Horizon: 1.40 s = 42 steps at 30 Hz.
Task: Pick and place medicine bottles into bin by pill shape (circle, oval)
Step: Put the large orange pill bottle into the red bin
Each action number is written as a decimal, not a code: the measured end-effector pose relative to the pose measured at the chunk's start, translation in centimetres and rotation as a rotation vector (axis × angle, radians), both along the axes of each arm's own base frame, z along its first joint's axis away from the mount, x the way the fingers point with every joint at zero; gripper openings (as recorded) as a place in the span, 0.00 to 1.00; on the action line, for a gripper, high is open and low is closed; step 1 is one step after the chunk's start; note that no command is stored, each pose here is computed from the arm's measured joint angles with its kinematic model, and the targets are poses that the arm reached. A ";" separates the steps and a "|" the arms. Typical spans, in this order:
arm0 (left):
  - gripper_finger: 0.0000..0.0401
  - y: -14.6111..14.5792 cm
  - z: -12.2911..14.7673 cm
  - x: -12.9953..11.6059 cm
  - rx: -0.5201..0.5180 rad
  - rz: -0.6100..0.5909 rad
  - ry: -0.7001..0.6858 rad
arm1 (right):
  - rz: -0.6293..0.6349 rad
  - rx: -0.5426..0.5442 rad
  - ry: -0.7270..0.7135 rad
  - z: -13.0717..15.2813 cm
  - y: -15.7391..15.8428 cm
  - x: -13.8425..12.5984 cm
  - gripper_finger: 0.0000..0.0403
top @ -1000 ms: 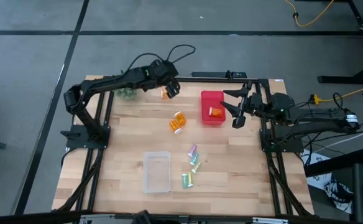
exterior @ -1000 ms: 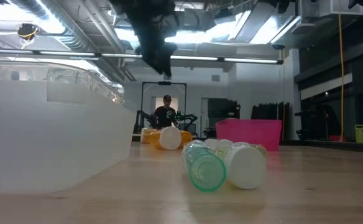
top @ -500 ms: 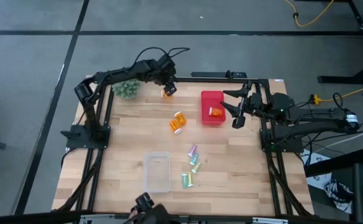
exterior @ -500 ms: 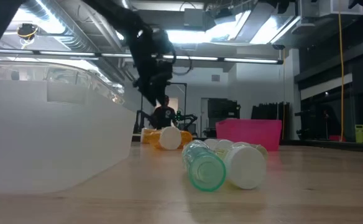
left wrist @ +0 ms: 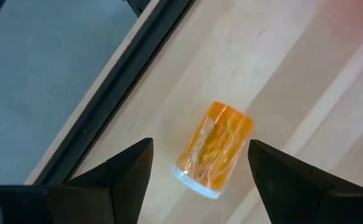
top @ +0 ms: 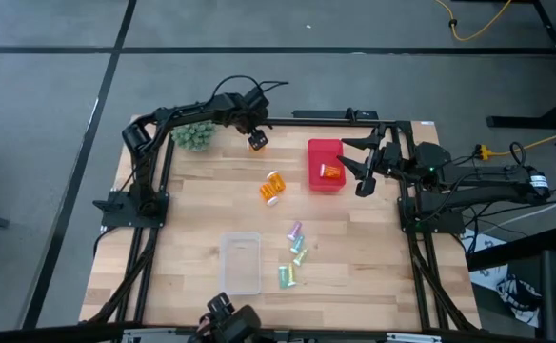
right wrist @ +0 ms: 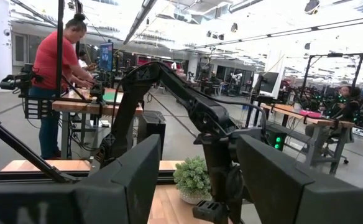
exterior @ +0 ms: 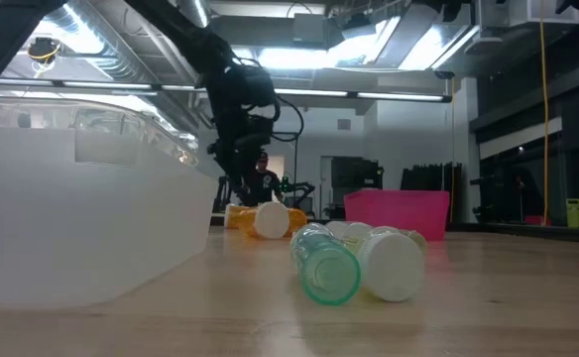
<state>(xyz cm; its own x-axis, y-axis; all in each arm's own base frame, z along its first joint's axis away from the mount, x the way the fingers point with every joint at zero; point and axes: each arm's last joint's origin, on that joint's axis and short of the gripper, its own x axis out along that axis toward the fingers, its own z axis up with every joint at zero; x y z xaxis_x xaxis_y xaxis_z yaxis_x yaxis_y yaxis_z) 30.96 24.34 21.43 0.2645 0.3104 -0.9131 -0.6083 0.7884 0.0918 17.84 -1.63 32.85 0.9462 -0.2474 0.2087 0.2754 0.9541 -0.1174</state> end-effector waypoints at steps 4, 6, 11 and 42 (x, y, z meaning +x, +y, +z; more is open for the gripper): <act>0.64 0.1 -0.6 0.2 -0.004 -0.033 0.017 | 0.000 0.000 0.000 0.0 0.0 0.0 0.54; 0.64 0.0 -1.0 0.1 -0.016 -0.036 0.034 | 0.000 0.000 0.000 0.0 0.0 0.0 0.54; 0.64 0.2 -1.6 0.4 -0.013 -0.040 0.043 | -0.001 0.000 0.000 0.0 0.0 0.0 0.54; 0.64 -0.5 -4.7 -0.5 -0.032 -0.083 0.087 | -0.002 0.000 0.000 0.0 0.0 0.0 0.54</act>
